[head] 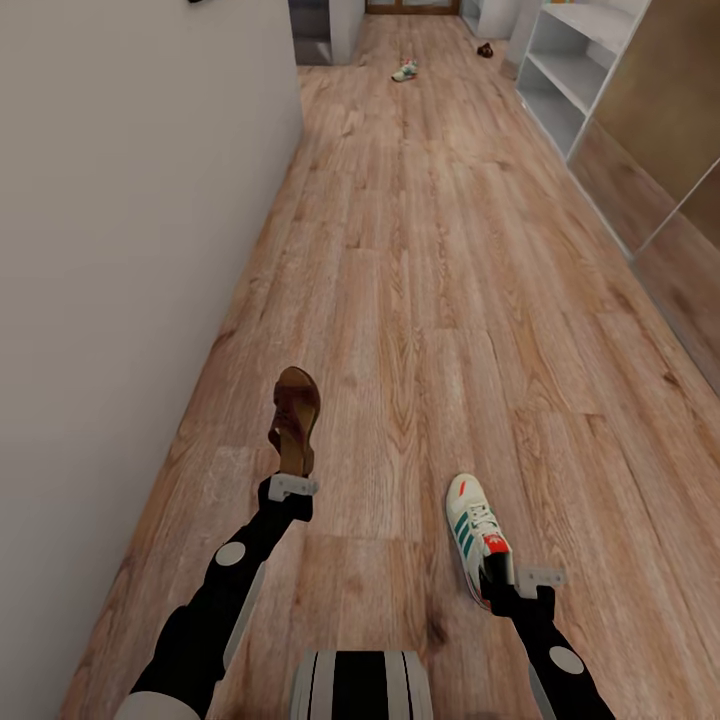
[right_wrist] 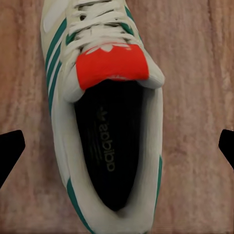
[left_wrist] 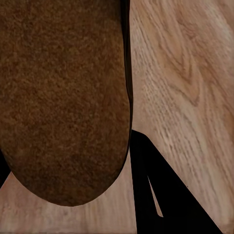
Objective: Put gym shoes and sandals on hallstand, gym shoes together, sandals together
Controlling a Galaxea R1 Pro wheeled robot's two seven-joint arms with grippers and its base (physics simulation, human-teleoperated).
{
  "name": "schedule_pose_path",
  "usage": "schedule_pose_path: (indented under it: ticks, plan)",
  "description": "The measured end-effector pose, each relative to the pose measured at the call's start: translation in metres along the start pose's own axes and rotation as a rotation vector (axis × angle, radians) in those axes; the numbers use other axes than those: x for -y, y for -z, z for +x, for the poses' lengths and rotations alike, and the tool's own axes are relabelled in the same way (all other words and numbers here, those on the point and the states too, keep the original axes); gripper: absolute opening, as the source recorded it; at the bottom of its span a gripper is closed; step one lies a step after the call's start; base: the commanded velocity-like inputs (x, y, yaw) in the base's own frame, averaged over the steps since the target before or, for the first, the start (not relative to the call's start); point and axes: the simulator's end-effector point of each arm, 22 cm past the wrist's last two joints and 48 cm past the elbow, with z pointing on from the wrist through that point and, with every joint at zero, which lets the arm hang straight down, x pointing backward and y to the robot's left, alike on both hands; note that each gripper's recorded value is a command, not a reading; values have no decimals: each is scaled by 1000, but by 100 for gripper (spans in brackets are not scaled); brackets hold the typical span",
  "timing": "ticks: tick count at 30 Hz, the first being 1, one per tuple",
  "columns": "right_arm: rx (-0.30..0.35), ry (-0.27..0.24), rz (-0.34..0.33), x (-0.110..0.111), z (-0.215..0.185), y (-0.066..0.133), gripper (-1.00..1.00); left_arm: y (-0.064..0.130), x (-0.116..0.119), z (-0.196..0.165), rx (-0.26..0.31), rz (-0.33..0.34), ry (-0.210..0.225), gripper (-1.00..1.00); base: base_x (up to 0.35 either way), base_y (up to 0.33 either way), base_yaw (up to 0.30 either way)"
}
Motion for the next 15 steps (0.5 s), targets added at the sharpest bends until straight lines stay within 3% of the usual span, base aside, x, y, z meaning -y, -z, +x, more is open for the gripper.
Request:
schedule_pose_path:
  ticks: [15]
  plan:
    - [-67,8,0,-1,36,-8,100,-10,-4,38,-59,-3,17,-100,0,0,0]
